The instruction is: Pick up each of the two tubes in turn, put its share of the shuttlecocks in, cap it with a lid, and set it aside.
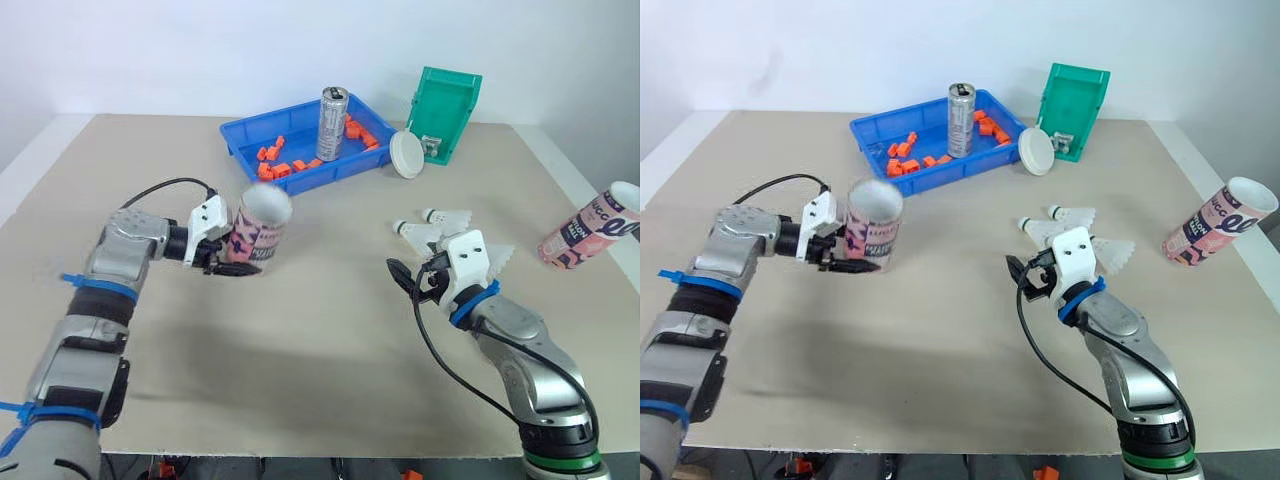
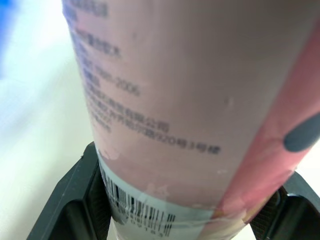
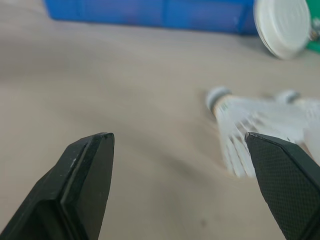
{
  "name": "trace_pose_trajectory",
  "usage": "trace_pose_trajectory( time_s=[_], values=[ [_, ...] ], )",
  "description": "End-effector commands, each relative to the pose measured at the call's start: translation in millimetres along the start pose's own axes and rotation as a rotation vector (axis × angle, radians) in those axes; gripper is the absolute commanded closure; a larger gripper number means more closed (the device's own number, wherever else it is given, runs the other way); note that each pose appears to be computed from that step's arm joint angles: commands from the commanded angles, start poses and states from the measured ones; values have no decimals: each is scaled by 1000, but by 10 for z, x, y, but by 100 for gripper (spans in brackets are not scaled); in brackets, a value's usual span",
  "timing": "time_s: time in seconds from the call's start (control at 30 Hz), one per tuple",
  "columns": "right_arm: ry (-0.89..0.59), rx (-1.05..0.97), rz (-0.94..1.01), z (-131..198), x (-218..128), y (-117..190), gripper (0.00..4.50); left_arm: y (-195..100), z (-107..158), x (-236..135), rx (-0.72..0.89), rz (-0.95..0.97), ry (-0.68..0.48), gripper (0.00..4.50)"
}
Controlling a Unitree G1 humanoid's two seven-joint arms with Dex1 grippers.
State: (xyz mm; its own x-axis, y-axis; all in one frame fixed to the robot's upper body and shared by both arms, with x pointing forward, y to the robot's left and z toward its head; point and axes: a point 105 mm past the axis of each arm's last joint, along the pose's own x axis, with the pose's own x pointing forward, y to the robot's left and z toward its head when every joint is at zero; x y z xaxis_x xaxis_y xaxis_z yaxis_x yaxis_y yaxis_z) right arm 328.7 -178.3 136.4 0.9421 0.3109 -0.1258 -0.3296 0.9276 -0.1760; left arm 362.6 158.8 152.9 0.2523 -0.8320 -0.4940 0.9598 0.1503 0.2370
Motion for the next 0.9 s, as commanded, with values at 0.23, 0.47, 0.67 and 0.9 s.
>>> trace_pose_trajectory(
  time_s=[0.23, 0.47, 0.67, 0.9],
  values=[
    [-36, -36, -20, -3, 148, -95, 0, -189, -68, -92, 121, -123, 149, 150],
    [-23, -44, -70, -68, 405, -360, 0, -239, -50, -46, 155, -140, 137, 150],
    [-53, -42, -55, 13, 569, -448, 132, -263, 7, -14, 157, -134, 105, 152],
    [-89, -38, -24, 79, 530, -416, 448, -296, 11, 14, 141, -133, 90, 152]
  ],
)
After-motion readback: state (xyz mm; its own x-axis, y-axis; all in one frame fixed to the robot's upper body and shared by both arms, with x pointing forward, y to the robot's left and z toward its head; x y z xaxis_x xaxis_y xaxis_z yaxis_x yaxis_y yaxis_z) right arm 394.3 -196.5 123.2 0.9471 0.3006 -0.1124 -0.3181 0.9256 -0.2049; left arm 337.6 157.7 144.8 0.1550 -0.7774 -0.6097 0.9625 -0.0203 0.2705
